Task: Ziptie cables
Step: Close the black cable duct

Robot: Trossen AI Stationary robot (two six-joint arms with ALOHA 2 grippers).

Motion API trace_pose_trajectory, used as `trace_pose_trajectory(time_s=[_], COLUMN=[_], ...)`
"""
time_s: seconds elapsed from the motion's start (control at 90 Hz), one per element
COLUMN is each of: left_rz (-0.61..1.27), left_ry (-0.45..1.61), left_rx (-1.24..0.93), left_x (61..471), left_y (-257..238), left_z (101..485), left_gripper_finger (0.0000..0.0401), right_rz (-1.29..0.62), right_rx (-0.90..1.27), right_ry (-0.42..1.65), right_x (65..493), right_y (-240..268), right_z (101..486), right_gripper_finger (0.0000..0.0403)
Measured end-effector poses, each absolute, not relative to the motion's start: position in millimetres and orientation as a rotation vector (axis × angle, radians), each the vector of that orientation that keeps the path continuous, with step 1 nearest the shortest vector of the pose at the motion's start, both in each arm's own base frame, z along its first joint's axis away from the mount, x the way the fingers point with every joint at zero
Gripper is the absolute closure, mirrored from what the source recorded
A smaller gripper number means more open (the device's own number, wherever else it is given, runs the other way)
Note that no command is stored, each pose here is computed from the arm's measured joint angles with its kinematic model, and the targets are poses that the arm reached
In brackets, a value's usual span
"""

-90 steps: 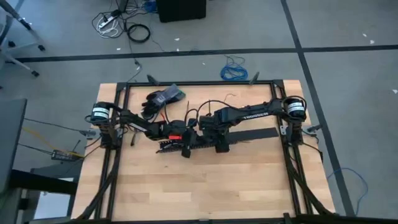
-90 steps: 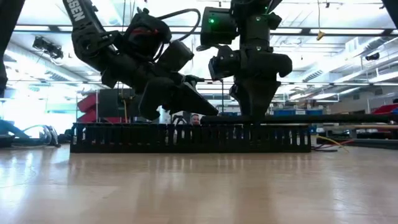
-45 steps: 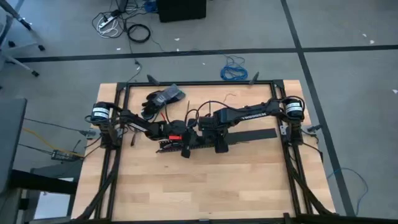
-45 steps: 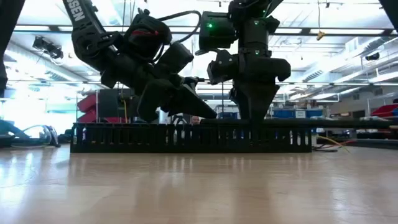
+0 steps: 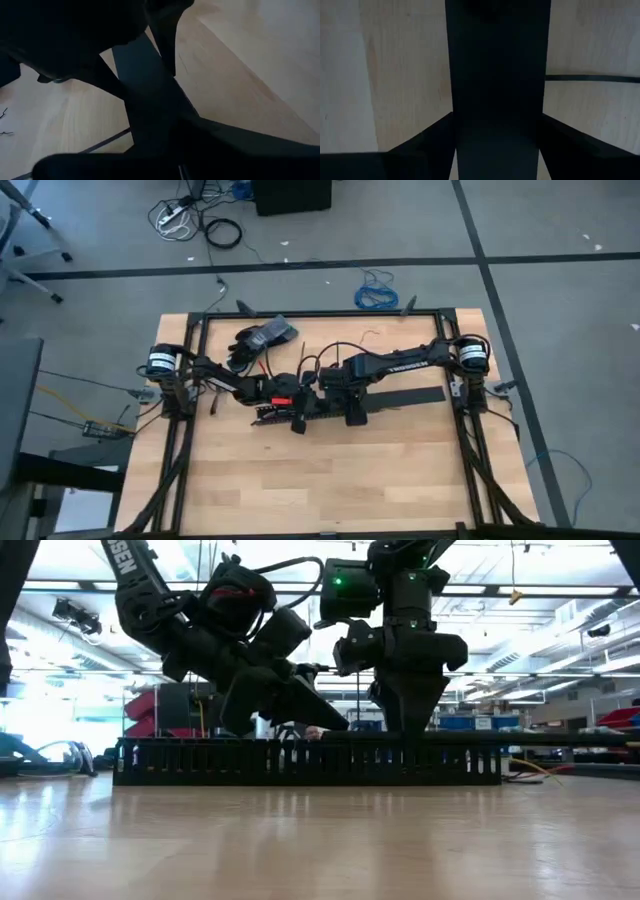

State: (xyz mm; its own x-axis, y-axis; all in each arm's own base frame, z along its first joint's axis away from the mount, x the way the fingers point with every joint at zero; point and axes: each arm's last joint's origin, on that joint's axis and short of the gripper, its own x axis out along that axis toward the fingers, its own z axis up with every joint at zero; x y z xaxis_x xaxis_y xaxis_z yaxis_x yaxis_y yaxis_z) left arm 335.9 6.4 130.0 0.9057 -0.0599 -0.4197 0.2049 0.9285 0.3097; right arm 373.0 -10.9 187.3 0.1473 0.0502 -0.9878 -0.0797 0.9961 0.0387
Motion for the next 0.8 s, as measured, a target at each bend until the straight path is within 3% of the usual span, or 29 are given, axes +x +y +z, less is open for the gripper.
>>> trace_pose_trajectory(time_s=[0.8], left_rz=[-0.136], left_ry=[0.409], left_rx=[0.347], left_x=[339.4], left_y=[6.4], left_z=[120.5], left_gripper_finger=[0.0376], right_rz=[0.091], right_rx=[-0.023], right_ry=[1.427], right_x=[372.5], right_y=[-10.9], right_z=[186.0], right_gripper_finger=[0.0161])
